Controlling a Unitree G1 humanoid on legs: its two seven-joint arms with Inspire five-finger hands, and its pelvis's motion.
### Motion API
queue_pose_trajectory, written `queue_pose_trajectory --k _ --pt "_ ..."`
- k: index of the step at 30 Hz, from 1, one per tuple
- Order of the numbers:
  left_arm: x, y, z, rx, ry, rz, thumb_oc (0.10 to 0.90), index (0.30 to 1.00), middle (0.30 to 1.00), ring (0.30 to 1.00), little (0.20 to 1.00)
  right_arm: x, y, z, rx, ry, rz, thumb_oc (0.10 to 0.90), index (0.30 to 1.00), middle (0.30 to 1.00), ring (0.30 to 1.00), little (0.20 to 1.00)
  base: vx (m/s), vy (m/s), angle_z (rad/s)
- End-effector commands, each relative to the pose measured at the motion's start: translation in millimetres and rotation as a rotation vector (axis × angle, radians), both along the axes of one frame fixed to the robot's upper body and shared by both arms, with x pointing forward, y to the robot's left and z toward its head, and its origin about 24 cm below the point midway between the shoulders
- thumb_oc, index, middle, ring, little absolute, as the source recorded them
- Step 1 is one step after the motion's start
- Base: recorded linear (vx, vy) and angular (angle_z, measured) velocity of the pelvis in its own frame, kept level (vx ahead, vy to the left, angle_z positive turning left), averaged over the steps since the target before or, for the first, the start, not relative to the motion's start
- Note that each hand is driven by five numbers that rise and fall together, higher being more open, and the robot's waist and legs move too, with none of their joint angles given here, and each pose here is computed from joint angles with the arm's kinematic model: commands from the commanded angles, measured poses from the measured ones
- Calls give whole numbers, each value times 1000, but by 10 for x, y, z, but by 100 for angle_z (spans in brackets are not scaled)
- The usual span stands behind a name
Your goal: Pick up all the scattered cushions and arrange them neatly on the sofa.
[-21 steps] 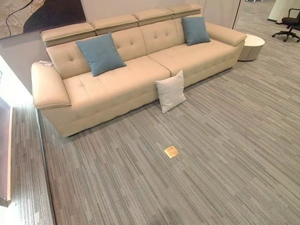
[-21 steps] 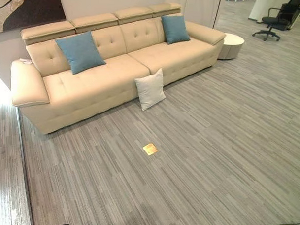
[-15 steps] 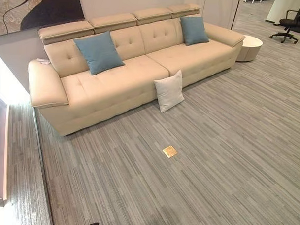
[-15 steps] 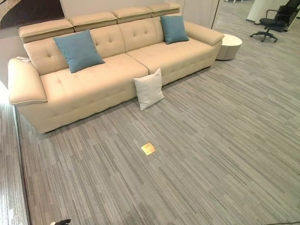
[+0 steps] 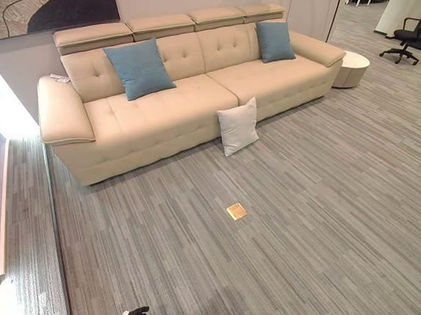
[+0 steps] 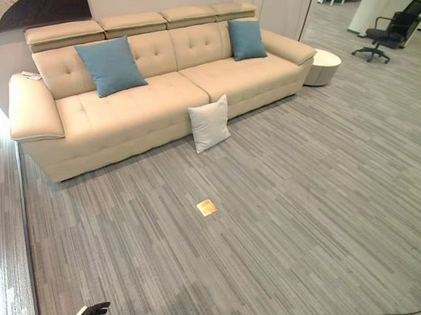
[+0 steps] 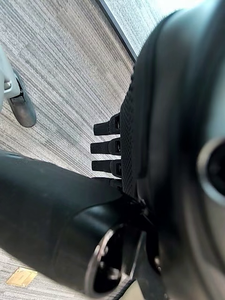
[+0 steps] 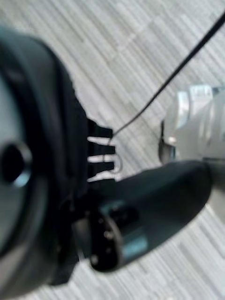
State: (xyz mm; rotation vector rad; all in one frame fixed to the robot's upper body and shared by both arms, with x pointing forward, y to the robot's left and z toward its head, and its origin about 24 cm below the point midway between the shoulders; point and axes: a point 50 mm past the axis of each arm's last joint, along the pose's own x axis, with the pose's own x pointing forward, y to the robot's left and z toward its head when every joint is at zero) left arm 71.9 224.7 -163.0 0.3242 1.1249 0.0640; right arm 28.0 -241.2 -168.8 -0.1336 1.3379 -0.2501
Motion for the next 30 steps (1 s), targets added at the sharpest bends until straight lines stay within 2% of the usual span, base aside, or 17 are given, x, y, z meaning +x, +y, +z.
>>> queue_pose_trajectory --k 1,11,18,21,30 --pt "203 6 39 21 -52 -27 800 900 900 900 900 135 134 -16 46 -33 81 800 900 900 900 900 0 0 0" --pt "342 -79 56 -16 -73 -87 800 900 900 900 900 369 154 16 57 -97 136 800 900 900 900 900 -1 -19 -1" --pt "475 -193 70 -20 -79 -190 800 900 900 900 900 528 108 55 49 -132 151 800 900 900 900 900 23 -104 -7" --pt "628 -276 112 -32 -122 -238 800 900 900 900 900 565 17 80 30 -133 140 800 900 900 900 900 79 -211 -36" --pt "879 -334 211 -75 -214 -199 800 900 900 900 900 512 14 62 35 -79 199 800 900 900 900 900 101 -255 -36"
